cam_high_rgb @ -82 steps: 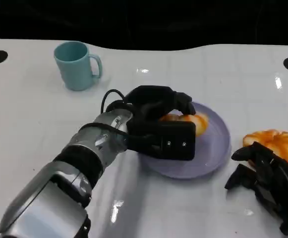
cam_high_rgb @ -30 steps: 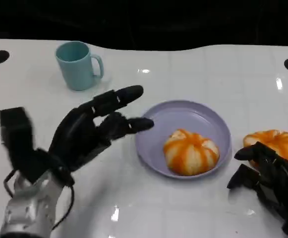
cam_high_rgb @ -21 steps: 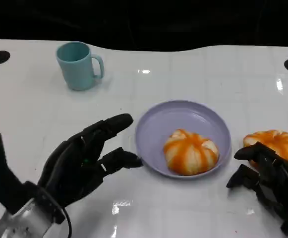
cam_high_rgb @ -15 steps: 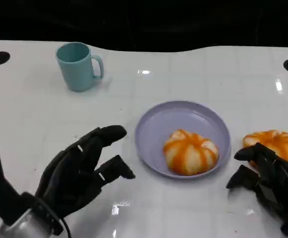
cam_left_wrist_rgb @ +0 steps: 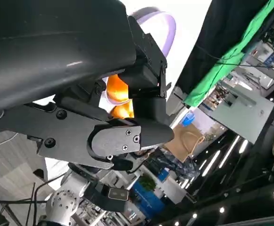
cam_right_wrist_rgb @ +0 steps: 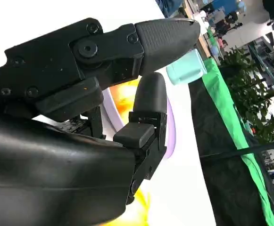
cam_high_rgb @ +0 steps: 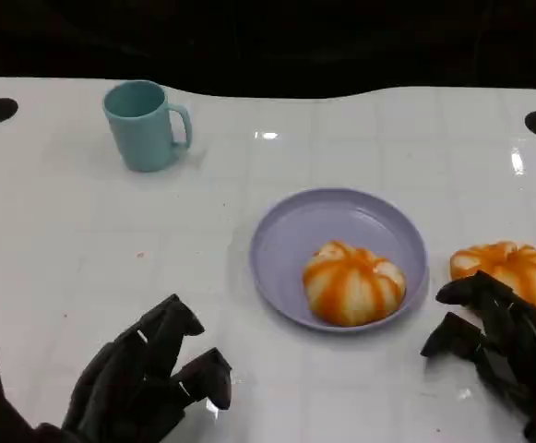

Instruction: Grasp the bread from the table and place it into the plate.

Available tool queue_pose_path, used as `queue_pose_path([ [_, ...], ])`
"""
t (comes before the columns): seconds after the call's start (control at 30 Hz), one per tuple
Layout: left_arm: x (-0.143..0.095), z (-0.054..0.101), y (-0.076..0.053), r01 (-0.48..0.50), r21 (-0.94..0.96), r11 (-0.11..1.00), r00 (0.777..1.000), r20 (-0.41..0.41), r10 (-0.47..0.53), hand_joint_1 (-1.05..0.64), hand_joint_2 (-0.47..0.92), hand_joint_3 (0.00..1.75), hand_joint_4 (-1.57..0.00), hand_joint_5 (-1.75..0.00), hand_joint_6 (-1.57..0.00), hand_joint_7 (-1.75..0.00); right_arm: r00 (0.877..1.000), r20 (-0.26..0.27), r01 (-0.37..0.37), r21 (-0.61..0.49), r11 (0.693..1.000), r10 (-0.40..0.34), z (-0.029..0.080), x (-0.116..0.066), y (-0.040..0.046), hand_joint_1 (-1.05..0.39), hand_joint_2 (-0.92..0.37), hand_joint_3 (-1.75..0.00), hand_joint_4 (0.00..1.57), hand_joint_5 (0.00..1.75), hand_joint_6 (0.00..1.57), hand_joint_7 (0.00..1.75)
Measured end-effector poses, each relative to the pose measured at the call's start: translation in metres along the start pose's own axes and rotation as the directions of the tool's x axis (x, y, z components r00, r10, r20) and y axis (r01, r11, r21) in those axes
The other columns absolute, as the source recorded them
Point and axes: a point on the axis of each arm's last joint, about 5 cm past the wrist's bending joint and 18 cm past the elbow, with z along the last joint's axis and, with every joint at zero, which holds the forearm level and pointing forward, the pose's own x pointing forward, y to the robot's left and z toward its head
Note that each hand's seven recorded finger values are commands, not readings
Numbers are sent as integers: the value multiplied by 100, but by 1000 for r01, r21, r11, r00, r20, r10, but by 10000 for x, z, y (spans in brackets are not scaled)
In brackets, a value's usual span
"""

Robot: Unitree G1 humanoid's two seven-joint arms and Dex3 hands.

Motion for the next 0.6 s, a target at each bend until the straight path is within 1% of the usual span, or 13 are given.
queue_pose_path([
  [0.3, -14, -16, 19, -11, -9, 1000, 1000, -5, 11, -54, 92, 31, -83, -175, -56, -175, 1000, -3, 8, -8, 1000, -8, 9, -14, 13, -53, -92, -22, 67, 153, 63, 119],
  [0.6, 3, -23, 50, -14, -8, 1000, 1000, 11, 14, -54, 92, 33, -83, -175, -59, -173, 1000, -7, 3, -7, 1000, -3, 5, -10, 18, -52, -92, -23, 65, 153, 61, 120],
])
